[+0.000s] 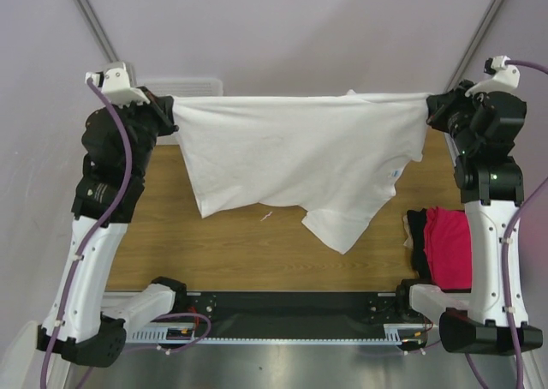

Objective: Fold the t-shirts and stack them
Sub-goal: Flatten the tshirt out

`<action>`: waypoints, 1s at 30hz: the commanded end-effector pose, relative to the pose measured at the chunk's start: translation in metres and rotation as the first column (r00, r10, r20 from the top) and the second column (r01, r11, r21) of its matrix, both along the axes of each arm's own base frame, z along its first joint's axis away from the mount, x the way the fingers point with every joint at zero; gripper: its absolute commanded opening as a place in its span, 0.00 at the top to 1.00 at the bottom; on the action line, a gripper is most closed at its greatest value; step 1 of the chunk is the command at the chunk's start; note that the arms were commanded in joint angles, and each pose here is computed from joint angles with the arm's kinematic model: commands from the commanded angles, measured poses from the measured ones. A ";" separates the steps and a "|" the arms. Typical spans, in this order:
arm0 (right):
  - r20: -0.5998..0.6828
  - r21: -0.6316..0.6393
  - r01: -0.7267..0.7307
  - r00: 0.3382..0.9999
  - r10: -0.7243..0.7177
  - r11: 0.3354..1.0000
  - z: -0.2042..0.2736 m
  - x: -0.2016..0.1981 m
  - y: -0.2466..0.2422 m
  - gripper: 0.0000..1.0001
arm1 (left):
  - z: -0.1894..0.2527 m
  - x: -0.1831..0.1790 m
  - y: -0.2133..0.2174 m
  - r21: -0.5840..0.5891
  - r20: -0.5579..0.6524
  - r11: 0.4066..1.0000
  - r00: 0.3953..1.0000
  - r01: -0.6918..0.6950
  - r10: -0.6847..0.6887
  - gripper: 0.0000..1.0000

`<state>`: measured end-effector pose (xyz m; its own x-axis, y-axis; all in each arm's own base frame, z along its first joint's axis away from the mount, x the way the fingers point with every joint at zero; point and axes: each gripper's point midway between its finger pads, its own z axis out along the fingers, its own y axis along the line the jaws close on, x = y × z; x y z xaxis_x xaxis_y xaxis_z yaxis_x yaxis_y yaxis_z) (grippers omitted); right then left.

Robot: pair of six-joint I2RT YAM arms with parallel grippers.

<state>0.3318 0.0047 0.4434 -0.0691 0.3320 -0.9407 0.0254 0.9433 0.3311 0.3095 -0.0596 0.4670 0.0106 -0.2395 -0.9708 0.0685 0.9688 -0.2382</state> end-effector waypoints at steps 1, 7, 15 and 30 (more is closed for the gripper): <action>0.169 -0.038 0.004 0.986 0.002 0.999 0.049 0.011 -0.004 1.00 | 0.036 0.005 0.019 -0.019 0.112 0.995 0.989 -0.094 0.096 1.00; 0.232 -0.034 -0.077 0.969 0.083 0.996 0.075 0.020 0.010 1.00 | 0.043 0.008 0.012 -0.028 0.137 0.998 0.989 -0.059 0.063 1.00; 0.255 -0.054 -0.030 0.966 0.043 0.998 0.090 -0.015 0.004 1.00 | 0.048 -0.017 0.025 -0.027 0.159 0.995 0.982 -0.094 0.097 1.00; 0.310 -0.067 0.002 0.951 0.019 0.998 0.126 -0.129 0.007 1.00 | 0.061 -0.107 0.037 -0.058 0.210 0.998 0.977 -0.025 0.037 1.00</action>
